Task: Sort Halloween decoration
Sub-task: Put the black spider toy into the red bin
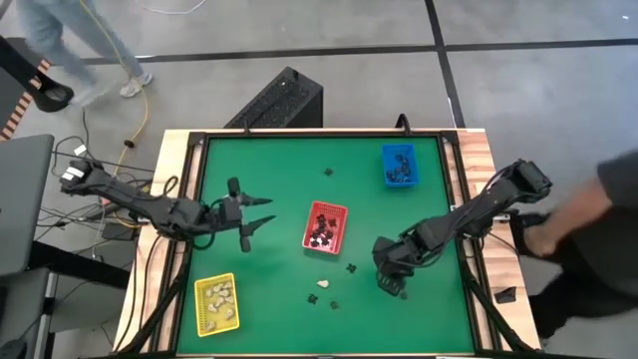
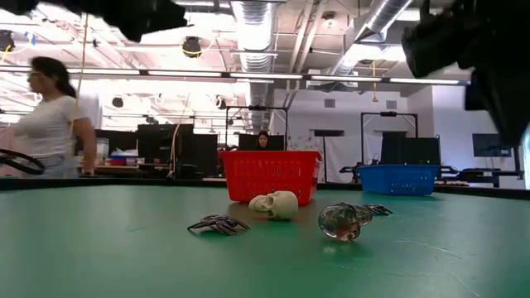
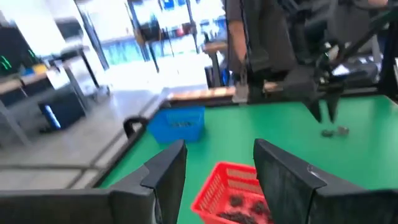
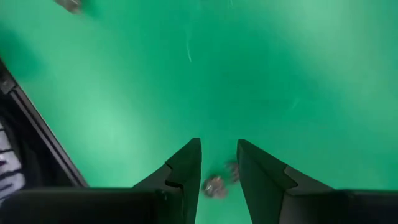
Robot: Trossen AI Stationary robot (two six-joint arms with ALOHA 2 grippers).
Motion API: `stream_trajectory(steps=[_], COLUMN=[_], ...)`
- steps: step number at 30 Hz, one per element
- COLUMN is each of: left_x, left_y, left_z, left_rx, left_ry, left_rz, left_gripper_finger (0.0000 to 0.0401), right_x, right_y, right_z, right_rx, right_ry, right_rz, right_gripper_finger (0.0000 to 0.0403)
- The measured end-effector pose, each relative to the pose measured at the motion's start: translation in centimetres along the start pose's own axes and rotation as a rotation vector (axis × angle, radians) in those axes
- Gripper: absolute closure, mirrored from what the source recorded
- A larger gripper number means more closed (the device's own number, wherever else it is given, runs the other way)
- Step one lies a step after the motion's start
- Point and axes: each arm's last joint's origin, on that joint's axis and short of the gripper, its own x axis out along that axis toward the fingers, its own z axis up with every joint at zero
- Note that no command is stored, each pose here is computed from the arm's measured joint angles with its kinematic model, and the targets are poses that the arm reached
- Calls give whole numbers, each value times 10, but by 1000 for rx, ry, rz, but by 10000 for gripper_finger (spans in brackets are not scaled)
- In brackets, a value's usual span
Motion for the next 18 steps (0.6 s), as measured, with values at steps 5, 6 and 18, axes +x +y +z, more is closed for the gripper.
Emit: stream_trajectory(steps=[5,6,18], left_x=[-9,-10,-8], left_y=[12,14,11], left_z=[-9,-8,-17], left_rx=[14,3,-11], left_ry=[-117,-117,-72], left_rz=[54,42,-159], left_gripper_finger=[223,223,223], right_x=[14,17,41], right_y=[-1,-1,-6], right_z=[-1,-1,-8], right_rx=[153,181,349], right_ry=[118,132,270], right_rz=[-14,-23,-154], right_gripper_finger=[267,266,145])
